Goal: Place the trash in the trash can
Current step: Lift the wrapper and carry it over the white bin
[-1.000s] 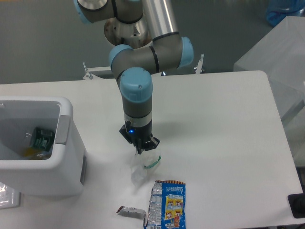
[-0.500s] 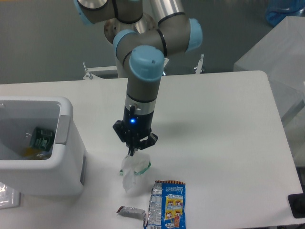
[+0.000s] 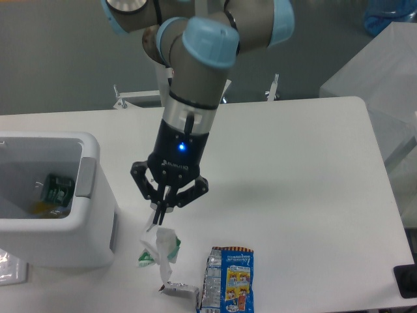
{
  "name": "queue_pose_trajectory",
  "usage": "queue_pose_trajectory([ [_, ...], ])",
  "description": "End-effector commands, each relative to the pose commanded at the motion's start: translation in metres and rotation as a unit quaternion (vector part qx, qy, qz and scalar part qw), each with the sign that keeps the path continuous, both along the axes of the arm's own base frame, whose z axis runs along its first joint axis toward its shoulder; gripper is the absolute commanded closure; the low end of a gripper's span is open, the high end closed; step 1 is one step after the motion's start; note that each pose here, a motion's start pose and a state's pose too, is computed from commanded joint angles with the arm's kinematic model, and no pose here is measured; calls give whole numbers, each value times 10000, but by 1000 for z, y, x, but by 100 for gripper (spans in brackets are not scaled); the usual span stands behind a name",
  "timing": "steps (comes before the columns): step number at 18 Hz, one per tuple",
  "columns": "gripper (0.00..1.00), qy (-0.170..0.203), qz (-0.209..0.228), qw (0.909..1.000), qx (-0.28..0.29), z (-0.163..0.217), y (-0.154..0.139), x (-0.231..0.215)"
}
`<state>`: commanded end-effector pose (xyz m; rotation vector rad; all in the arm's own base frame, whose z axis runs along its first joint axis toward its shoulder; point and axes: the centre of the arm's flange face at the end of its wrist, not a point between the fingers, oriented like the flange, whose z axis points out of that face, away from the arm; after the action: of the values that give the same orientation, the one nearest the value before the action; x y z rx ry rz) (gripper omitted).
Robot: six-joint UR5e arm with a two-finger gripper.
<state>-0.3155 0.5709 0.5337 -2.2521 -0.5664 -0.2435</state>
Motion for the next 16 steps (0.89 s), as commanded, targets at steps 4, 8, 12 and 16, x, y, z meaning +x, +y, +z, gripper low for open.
queue_pose_trajectory([
  [4,88,-148,-274,9987,391,38,-8,42],
  [8,88,-160,-692,9968,354,37,-9,103],
  [12,86,-125,-945,9947,381,43,-8,136],
  [16,85,-128,-1329,9909,177,15,-7,174],
])
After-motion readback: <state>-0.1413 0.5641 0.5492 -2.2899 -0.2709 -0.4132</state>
